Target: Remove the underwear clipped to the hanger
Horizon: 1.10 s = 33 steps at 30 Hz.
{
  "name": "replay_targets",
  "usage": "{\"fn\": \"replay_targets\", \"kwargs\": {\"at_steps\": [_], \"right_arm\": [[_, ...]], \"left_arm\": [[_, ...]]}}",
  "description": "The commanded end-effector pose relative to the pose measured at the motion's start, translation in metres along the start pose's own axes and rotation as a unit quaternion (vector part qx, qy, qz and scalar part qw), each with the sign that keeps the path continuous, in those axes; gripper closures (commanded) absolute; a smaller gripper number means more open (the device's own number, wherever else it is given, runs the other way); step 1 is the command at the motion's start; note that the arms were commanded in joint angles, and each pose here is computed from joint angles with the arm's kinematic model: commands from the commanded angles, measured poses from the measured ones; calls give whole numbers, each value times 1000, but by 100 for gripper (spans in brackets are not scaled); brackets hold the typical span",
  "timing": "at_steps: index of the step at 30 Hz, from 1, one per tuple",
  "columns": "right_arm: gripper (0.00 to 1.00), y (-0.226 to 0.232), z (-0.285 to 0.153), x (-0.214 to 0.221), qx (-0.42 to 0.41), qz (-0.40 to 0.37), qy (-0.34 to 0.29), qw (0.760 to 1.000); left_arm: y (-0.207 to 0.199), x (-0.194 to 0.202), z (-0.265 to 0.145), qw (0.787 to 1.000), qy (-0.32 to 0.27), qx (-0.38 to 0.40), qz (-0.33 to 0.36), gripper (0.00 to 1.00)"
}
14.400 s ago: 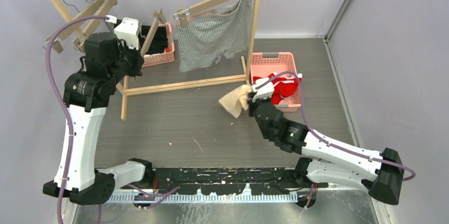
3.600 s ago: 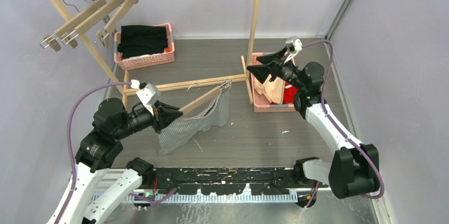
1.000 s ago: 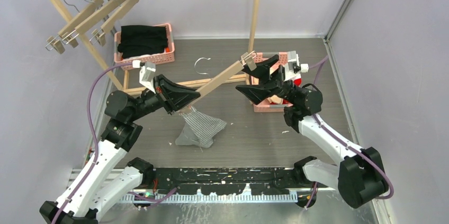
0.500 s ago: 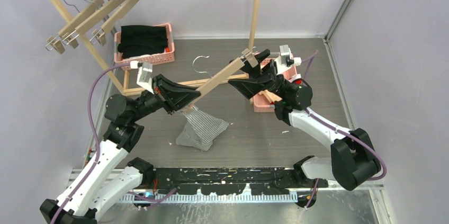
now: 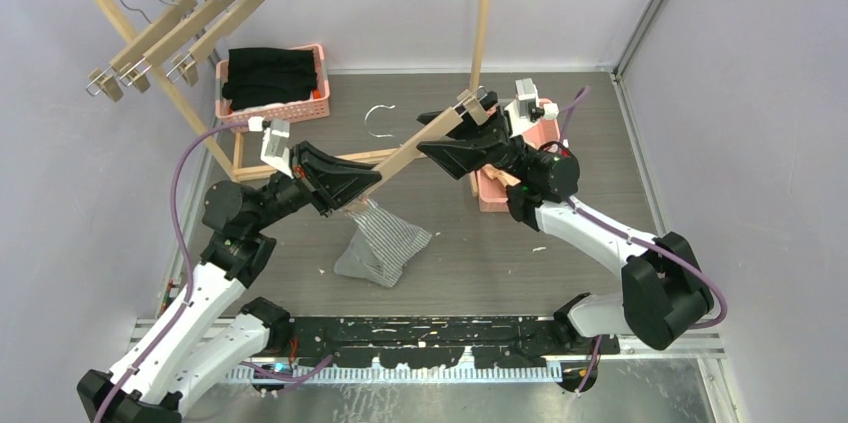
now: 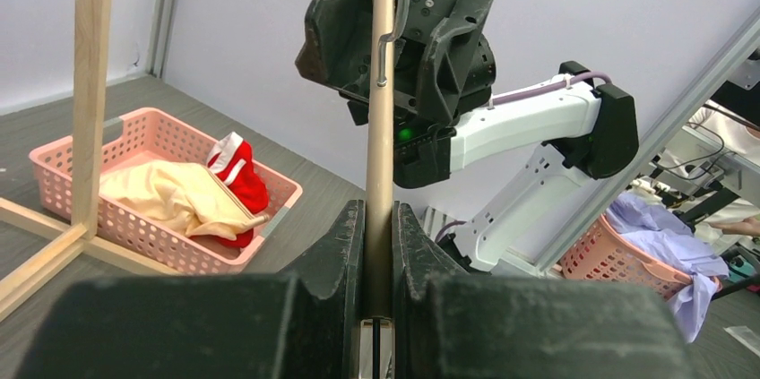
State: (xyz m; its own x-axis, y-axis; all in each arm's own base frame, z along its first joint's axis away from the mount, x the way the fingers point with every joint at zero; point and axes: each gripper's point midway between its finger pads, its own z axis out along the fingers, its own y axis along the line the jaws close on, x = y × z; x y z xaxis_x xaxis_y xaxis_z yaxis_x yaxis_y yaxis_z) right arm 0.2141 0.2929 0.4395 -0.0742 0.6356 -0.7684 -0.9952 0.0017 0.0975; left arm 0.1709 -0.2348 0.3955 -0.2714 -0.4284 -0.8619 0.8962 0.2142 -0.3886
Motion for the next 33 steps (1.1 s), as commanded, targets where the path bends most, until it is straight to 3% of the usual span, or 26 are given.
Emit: {"fn": "replay_targets", "kwargs": {"at_steps": [1,6,8,13,21,25,33], "right_arm": [[44,11,13,-21,-20,-40,-25,999],[88,12,16,-21,-19,-46,-24,998],[98,12,16,-20,-15,-50,-28,998],[99,12,18,-21,-10,-57,-28,998],[99,17,15,-23,-5,-73,-27,997],[99,18,13,-27,4,-81,-29,996],[99,23,12,-35,10,-96,-33,995]], "left_arm": [[-17,-26,3,998,-54,29,31,99],[-16,-25,5,997,-60,32,29,99],[-15,-24,6,997,-60,32,26,100],[-13,-21,8,998,-57,33,20,98],[-1,-18,7,998,-52,-2,19,76],[3,-15,5,998,-37,-17,37,61],[19,-2,-11,994,0,-76,83,41]]}}
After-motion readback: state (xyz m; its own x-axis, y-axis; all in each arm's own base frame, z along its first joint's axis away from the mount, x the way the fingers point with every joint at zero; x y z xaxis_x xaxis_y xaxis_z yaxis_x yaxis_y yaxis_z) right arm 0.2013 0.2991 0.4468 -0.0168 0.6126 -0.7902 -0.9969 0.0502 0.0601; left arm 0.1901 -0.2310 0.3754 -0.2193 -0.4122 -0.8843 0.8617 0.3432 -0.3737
